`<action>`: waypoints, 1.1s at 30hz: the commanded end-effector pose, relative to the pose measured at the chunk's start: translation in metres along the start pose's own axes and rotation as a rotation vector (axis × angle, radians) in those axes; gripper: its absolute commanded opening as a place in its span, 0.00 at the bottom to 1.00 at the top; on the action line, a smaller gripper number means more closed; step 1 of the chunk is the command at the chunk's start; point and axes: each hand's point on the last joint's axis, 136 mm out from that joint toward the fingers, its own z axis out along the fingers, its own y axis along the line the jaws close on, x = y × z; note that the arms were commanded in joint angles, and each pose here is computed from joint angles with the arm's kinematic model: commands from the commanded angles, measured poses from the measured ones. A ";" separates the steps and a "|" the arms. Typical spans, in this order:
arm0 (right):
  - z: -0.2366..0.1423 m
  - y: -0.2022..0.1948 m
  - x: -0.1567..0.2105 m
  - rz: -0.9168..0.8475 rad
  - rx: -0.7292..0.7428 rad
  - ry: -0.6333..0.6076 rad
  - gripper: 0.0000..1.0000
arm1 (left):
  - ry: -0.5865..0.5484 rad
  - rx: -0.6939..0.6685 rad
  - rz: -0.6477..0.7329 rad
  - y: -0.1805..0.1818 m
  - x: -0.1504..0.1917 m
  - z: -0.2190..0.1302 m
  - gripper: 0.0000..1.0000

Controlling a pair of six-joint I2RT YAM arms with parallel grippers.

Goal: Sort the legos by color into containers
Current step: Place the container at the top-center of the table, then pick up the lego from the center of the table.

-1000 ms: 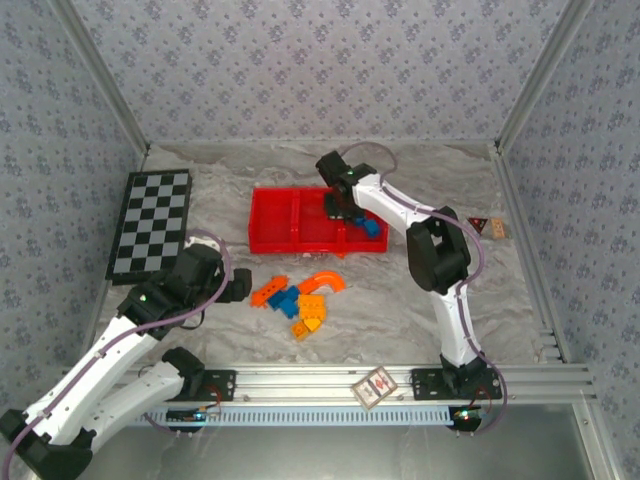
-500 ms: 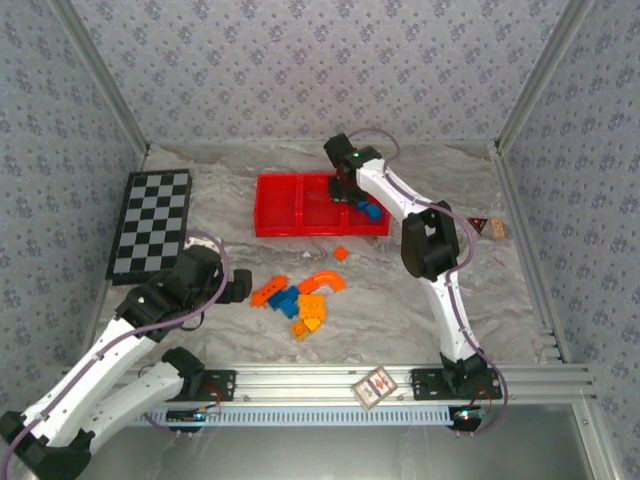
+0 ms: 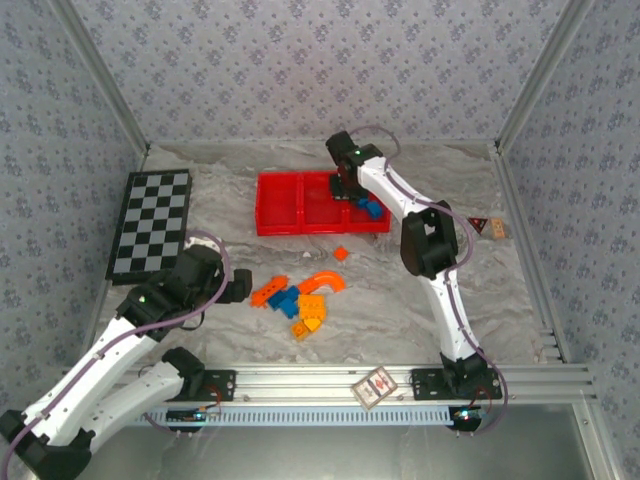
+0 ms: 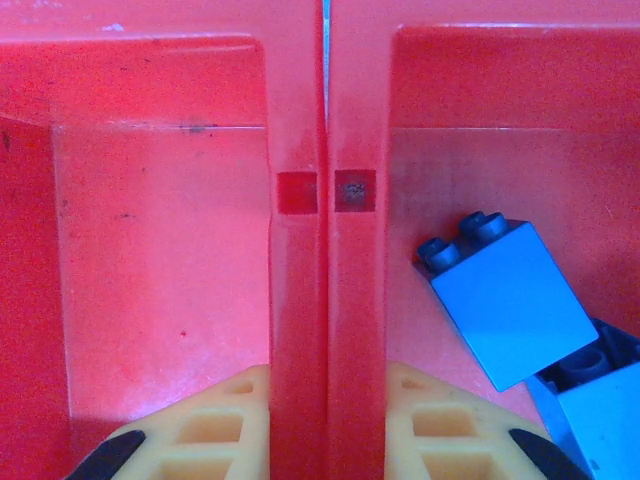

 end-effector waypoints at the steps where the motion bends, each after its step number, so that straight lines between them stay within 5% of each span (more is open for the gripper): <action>1: 0.002 0.012 0.031 -0.040 -0.024 0.109 0.19 | -0.012 -0.012 0.003 0.001 -0.003 -0.001 1.00; 15: -0.053 0.008 0.029 -0.026 0.001 0.035 0.58 | -0.014 -0.007 0.003 0.000 -0.003 -0.001 1.00; 26: -0.098 0.005 0.043 -0.034 0.010 -0.060 0.59 | -0.015 -0.003 0.002 0.000 -0.003 -0.002 1.00; 33: -0.088 0.027 0.101 -0.298 -0.082 -0.022 0.62 | -0.014 0.001 0.004 -0.001 -0.003 -0.002 1.00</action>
